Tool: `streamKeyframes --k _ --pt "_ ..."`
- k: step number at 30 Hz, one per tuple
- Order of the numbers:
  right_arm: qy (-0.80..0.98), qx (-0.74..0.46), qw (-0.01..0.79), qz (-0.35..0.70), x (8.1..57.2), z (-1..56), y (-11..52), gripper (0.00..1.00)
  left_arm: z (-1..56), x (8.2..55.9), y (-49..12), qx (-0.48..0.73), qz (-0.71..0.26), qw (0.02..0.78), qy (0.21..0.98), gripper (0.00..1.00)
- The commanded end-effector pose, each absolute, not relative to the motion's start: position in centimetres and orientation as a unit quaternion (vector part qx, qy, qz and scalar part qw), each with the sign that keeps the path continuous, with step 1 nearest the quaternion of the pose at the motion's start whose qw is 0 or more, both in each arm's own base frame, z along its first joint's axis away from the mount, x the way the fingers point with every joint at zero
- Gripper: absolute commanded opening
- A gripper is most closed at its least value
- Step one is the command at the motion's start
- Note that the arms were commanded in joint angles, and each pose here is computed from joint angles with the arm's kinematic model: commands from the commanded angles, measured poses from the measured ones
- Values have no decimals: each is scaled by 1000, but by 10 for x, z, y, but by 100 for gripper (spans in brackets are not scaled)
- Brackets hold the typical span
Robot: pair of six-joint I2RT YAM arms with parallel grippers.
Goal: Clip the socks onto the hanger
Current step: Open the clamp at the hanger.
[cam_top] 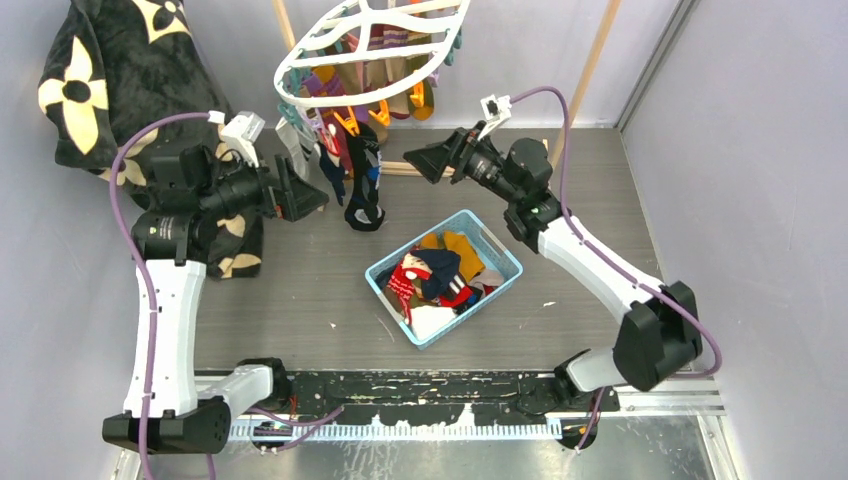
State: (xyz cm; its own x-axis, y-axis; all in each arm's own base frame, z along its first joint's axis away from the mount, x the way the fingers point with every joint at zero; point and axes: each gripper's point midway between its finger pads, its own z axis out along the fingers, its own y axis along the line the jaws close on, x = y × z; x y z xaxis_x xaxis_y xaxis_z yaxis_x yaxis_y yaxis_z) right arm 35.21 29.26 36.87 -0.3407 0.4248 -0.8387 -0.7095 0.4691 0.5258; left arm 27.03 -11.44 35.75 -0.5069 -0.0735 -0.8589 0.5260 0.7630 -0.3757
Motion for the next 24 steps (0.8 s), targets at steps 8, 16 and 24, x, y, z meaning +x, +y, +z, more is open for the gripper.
streamKeyframes --k 8,16,24 --pt "502 -155 569 633 347 455 325 87 406 247 -143 129 -409 470 771 97" --pt "458 -161 552 678 349 470 334 87 414 246 -151 128 -432 464 763 96" --pt "442 -158 529 707 354 470 341 88 421 244 -157 129 -448 457 758 96"
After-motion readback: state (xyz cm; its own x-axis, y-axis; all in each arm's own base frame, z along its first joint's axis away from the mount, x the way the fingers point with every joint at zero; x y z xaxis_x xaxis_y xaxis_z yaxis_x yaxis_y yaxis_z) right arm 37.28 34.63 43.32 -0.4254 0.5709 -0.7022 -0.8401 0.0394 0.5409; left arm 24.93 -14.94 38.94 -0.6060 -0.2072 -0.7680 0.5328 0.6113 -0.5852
